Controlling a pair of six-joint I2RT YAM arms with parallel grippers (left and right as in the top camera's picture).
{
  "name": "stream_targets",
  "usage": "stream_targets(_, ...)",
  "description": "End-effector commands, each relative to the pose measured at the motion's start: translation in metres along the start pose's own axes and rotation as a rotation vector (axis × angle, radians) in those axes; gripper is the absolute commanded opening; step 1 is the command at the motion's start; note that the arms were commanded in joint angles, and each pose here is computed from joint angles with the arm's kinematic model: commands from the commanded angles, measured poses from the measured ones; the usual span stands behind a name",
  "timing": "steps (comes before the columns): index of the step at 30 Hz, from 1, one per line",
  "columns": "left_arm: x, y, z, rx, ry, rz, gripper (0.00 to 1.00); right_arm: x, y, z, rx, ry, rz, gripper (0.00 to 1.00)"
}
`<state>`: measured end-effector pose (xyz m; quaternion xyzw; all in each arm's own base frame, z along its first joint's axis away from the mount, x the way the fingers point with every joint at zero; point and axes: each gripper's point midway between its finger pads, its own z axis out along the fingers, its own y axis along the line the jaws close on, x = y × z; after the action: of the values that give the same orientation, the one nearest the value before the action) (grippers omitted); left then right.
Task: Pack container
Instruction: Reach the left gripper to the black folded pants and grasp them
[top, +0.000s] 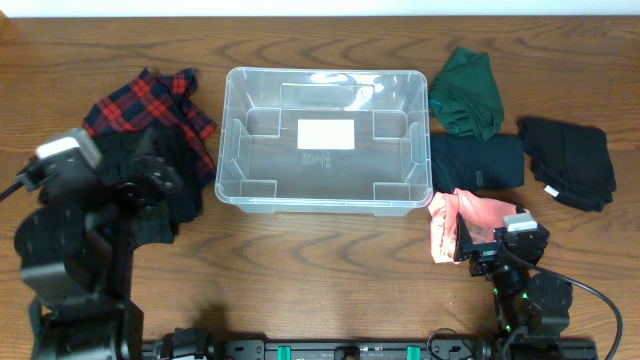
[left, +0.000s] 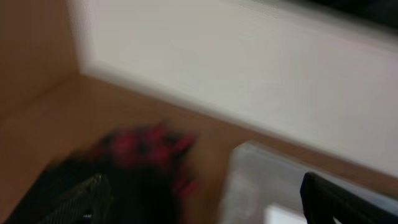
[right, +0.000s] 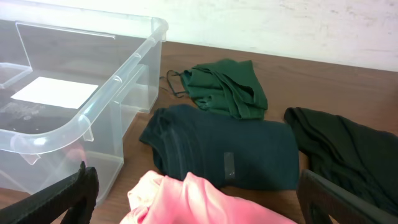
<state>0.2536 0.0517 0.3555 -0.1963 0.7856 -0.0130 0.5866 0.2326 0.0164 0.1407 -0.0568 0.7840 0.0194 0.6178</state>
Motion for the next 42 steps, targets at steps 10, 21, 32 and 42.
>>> stream_targets(10,0.045,0.170,0.017,-0.650,0.238,-0.345,0.98,0.001,0.001,0.000,-0.002,0.001,0.010,0.99)
stream_targets(21,0.082,0.277,0.012,-0.887,0.325,-0.582,0.98,0.001,0.001,0.000,-0.002,0.001,0.010,0.99)
stream_targets(32,0.135,0.285,0.085,-0.520,0.588,-0.433,0.98,0.001,0.001,0.000,-0.002,0.001,0.010,0.99)
stream_targets(42,0.173,0.311,0.111,-0.337,0.639,-0.413,0.98,0.001,0.001,0.000,-0.002,0.001,0.010,0.99)
